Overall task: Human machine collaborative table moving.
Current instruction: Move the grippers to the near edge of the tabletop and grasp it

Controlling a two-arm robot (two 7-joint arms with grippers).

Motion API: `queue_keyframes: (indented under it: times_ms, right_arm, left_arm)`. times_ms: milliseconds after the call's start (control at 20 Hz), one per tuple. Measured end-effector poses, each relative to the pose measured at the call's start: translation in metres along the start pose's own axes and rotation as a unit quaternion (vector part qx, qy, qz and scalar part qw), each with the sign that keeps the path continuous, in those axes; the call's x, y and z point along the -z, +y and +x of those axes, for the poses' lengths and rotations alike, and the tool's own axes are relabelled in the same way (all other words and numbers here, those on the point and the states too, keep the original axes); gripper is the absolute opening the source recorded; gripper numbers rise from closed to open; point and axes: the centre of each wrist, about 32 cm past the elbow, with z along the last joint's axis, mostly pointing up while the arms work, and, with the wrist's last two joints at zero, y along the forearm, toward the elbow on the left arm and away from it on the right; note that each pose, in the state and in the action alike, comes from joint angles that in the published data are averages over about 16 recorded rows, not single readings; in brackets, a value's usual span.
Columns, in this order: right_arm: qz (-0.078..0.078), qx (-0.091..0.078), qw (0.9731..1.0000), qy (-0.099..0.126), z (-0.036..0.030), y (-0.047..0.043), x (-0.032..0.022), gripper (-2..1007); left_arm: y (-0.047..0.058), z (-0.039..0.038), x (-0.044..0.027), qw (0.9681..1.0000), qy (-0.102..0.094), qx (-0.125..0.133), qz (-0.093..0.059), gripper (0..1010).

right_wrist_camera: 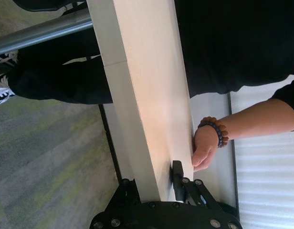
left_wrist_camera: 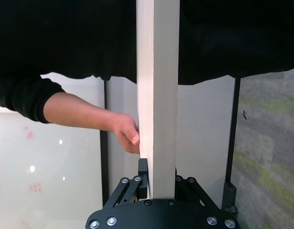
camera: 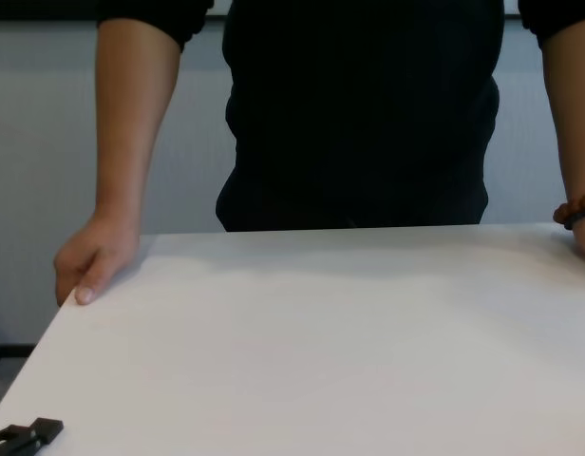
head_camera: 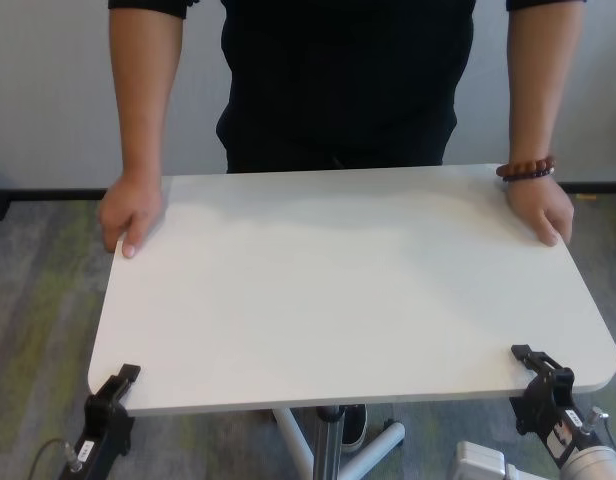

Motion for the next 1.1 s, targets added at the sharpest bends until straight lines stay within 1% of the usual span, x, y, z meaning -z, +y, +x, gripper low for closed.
queue_keyframes:
  times_ms: [300,1100]
  right_arm:
    - [0.0,0.0,1.0,0.0,0.0,0.0,0.0,276]
    - [0.0,0.0,1.0,0.0,0.0002,0.0001,0.0001,276]
  left_arm:
    - [0.0,0.0,0.0,1.0,0.0,0.0,0.0,233]
    - [0.0001,-0.0001,0.0,1.0,0.0,0.0,0.0,229]
